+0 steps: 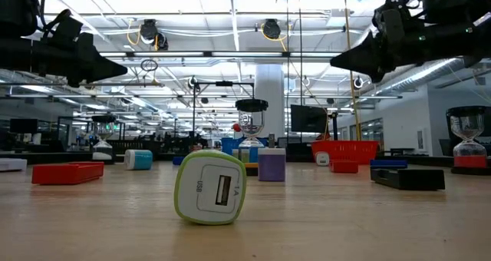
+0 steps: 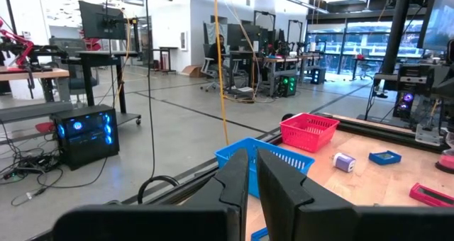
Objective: Pick & Place Office items
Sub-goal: Put the top purple charger adapter into the red basket
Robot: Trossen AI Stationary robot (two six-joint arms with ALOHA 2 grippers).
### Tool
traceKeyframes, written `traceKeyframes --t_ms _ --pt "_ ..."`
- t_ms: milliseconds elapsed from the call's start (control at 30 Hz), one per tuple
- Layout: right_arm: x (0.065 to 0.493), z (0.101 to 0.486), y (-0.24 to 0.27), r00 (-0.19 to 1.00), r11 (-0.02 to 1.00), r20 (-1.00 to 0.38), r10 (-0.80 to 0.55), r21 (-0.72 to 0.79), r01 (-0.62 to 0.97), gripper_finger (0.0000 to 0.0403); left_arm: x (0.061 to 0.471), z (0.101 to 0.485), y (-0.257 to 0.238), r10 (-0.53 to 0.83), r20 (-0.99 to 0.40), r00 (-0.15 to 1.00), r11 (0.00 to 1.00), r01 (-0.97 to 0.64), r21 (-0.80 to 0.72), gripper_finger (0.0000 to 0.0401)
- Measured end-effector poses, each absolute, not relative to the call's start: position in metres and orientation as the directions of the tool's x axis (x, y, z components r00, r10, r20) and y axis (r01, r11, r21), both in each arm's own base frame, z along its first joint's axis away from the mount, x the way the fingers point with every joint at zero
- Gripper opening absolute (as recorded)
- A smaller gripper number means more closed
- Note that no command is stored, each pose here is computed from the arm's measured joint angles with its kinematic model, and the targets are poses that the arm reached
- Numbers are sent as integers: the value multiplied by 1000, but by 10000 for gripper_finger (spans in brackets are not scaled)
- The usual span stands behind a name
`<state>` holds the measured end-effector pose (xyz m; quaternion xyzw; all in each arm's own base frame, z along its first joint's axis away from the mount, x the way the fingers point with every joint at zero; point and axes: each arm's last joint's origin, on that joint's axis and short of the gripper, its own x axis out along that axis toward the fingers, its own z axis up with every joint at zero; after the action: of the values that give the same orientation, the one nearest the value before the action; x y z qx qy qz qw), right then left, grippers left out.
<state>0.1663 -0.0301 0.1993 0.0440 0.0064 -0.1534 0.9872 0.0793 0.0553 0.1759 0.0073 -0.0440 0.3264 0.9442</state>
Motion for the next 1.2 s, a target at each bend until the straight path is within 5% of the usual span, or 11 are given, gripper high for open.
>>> traceKeyframes --t_ms 533,633,800,1067,1200 --pt "168 226 -32 913 945 254 -318 158 285 1 79 176 55 616 88 783 787 -617 -15 37" --pt "185 237 -33 947 955 154 -282 139 262 1 79 176 55 616 88 783 787 -617 -15 37" --pt "223 255 -40 890 900 -202 -409 74 431 0 79 176 55 615 87 783 787 -617 -15 37" --pt "261 266 -40 877 921 -353 -325 92 379 0 79 176 55 616 87 783 787 -617 -15 37" --pt "265 271 -43 787 840 -457 -414 141 524 0 79 176 55 615 88 783 787 -617 -15 37"
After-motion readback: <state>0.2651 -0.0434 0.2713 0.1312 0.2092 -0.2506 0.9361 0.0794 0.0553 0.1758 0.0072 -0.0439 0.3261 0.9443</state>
